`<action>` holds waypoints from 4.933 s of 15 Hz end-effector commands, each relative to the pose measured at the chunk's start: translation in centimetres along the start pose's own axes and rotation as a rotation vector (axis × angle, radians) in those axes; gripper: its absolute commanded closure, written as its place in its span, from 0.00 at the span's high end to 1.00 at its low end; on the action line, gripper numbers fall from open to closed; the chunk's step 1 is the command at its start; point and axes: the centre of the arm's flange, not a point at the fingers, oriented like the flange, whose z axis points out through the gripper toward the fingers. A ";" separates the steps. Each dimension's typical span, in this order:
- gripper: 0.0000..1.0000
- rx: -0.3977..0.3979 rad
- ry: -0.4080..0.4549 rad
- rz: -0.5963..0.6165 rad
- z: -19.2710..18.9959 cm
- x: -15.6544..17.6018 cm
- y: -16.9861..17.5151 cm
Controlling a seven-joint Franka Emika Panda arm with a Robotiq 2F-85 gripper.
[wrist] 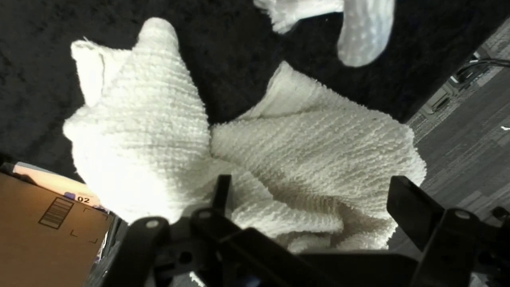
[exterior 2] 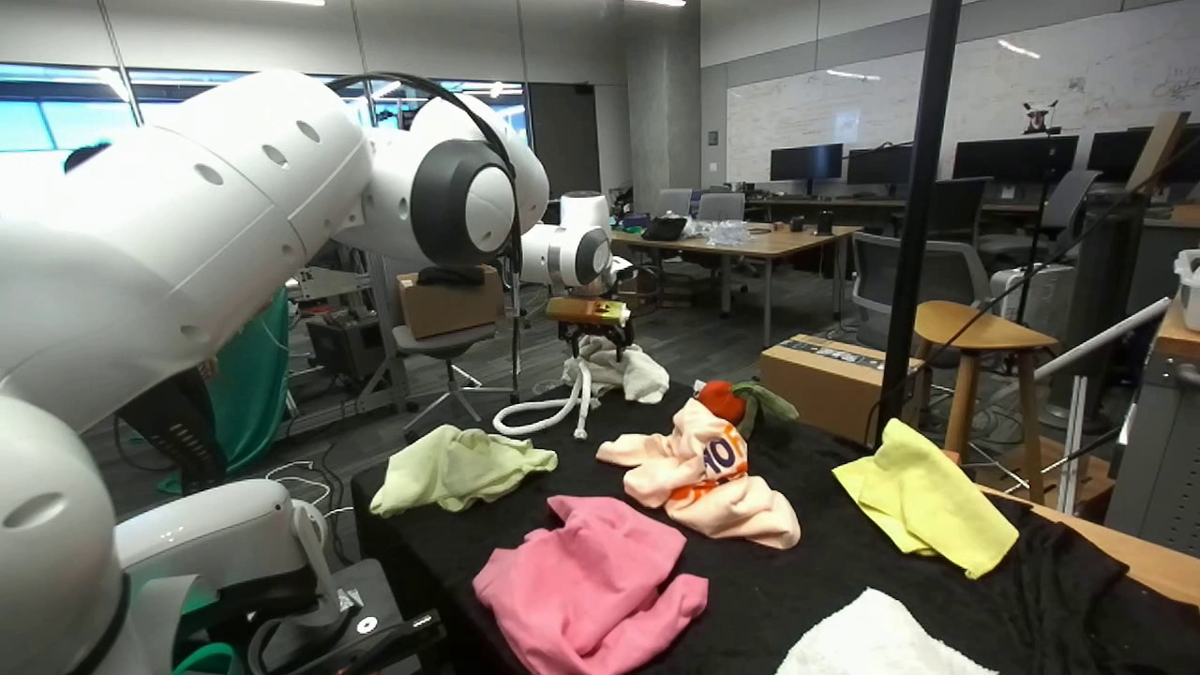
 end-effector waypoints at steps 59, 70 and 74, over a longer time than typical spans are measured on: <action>0.07 -0.292 0.067 0.268 -28.8 -10.2 13.7; 0.07 -0.314 0.089 0.387 -31.2 -17.1 15.3; 0.33 -0.305 0.012 0.408 -25.9 -20.4 15.9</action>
